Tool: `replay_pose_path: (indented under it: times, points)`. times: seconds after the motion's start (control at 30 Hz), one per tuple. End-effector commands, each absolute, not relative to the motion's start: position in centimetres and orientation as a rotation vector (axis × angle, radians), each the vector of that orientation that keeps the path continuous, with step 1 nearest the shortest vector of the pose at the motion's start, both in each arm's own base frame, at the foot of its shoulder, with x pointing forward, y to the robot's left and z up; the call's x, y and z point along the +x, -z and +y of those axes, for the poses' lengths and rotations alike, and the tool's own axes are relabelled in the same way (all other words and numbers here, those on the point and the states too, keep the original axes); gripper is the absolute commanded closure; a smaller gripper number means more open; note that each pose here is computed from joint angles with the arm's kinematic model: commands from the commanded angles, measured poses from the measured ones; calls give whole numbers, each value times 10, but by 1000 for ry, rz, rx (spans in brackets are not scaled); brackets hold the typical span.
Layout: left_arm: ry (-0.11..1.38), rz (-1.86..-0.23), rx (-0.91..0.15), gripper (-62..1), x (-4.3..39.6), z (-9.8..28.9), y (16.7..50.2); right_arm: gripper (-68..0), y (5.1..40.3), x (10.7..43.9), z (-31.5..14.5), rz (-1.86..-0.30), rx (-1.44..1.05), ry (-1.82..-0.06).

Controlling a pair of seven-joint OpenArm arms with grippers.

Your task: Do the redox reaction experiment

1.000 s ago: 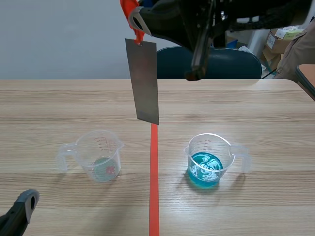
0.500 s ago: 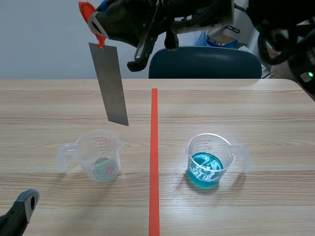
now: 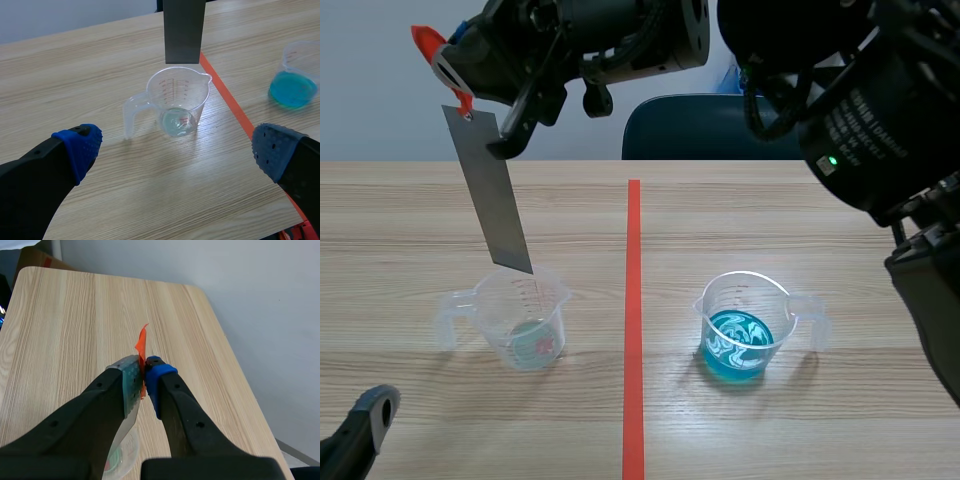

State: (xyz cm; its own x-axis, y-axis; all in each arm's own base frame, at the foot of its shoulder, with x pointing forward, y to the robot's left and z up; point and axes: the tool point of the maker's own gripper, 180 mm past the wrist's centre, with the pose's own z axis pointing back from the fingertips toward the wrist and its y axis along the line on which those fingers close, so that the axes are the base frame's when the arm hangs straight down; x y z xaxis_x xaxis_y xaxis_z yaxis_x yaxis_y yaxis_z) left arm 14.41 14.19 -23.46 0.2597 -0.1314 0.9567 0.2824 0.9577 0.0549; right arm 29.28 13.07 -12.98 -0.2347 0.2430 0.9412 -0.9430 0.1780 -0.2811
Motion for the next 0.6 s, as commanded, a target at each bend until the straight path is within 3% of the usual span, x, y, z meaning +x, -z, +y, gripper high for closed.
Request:
replay_pose_path:
  times: [0.0, 0.57]
  points:
    - [280, -1315, -148, -623, 147, 138, 224, -8, 116, 288, 137, -1359, 776, -1356]
    - [280, -1316, -149, -623, 147, 138, 224, -8, 118, 276, 155, -1334, 792, -1397]
